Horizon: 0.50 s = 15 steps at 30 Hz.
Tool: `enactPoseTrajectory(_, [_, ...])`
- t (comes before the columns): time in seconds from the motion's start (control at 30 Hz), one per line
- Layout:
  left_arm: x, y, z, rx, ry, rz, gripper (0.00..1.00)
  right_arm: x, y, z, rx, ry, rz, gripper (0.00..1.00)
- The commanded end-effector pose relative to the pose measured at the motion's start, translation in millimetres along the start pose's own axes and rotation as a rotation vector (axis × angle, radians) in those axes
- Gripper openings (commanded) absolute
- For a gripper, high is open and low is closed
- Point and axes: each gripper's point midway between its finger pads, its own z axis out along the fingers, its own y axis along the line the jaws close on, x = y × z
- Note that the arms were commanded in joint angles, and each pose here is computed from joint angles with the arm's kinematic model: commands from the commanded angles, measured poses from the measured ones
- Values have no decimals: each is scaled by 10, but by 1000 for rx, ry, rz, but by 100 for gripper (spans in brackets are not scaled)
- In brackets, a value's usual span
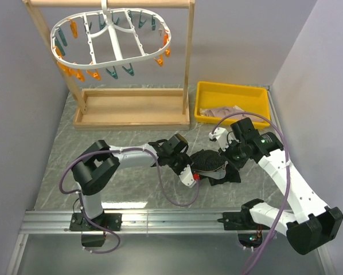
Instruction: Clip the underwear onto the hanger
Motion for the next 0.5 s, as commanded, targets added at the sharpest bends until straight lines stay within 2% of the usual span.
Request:
enactPoseTrajectory(0.0, [-127,202,67,-17,-61,111,48,-174,-54,-48,3,-61,15,0])
enactPoseTrajectory(0.1, [-108,170,127,-11,-65,139,47,-185,-69,-42,-1,-60,17,0])
enactPoseTrajectory(0.17, [-109,161,180,-2,-72,132,43,-187,-83,-34,-2,-58,17,0])
enactPoseTrajectory(0.2, [-134,219,184,-7,-79,130,33,-180,-89,-29,-2,-56,17,0])
enactPoseTrajectory(0.27, [-104,188,222,14,-73,126,23,-178,-100,-27,4,-59,14,0])
enactPoseTrajectory(0.3, [-102,186,226,15,-73,133,13,-166,-97,-23,4,-58,16,0])
enactPoseTrajectory(0.4, [-133,210,181,3,-83,124,3,-140,-116,-16,14,-55,17,0])
enactPoseTrajectory(0.47, [-196,255,71,-15,-97,111,1,-133,-137,-17,24,-55,17,0])
